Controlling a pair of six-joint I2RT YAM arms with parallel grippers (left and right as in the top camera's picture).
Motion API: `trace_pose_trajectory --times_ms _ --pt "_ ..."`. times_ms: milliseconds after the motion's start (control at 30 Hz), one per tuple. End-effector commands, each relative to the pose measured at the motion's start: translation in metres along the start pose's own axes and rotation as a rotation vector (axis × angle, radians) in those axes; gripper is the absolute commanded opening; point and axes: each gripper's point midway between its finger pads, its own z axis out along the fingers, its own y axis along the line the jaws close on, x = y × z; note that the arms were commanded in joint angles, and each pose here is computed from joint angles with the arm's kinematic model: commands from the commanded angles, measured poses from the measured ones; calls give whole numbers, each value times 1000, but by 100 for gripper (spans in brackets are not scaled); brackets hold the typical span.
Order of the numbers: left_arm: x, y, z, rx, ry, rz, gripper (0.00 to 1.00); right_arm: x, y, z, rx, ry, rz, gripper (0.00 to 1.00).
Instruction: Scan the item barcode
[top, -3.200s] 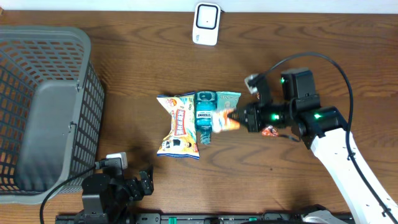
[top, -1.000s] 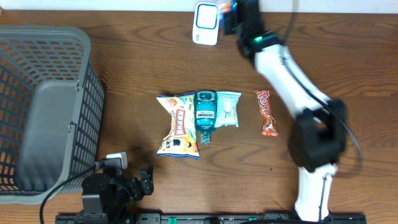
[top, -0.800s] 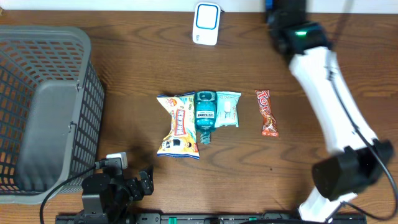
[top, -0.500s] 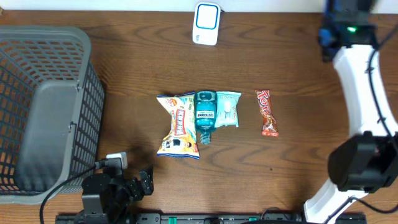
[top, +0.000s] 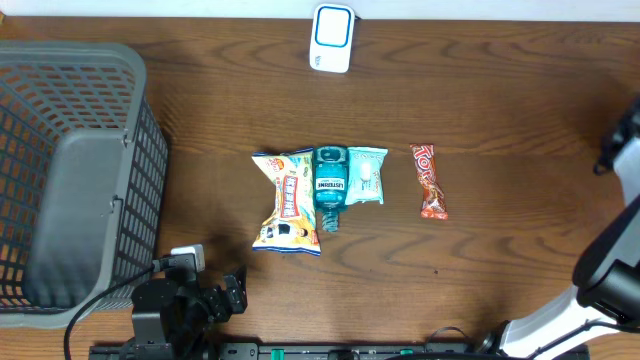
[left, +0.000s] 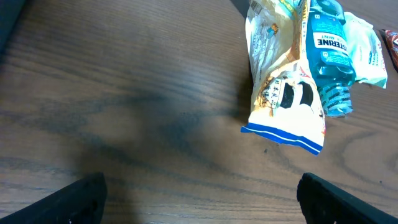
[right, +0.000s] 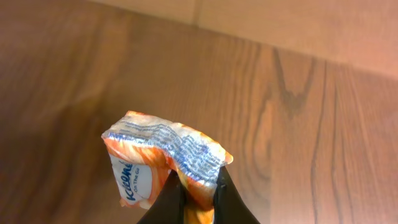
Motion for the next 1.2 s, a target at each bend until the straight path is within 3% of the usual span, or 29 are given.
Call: trace_pose_trajectory --times_ms 0,233,433,533,633,667,767,900,1167 --pt "2 -2 -1 9 12 6 98 7 -18 19 -10 52 77 1" --pt "2 -2 -1 9 11 6 98 21 -62 49 40 131 163 1" --pt "2 -2 -1 9 11 6 98 19 -74 55 55 139 149 18" --pt "2 -2 -1 9 11 6 98 15 -73 53 48 133 127 43" --pt "2 -2 -1 9 11 6 98 6 -70 46 21 117 144 90" --pt "2 -2 -1 9 11 6 98 -2 -65 38 -25 114 162 99" --pt "2 -2 -1 9 11 6 98 -21 -44 13 -185 116 207 99" --pt "2 -2 -1 9 11 6 98 -46 9 -61 -606 197 308 99" --pt "2 -2 -1 9 11 6 98 -40 68 -209 -1165 476 349 99"
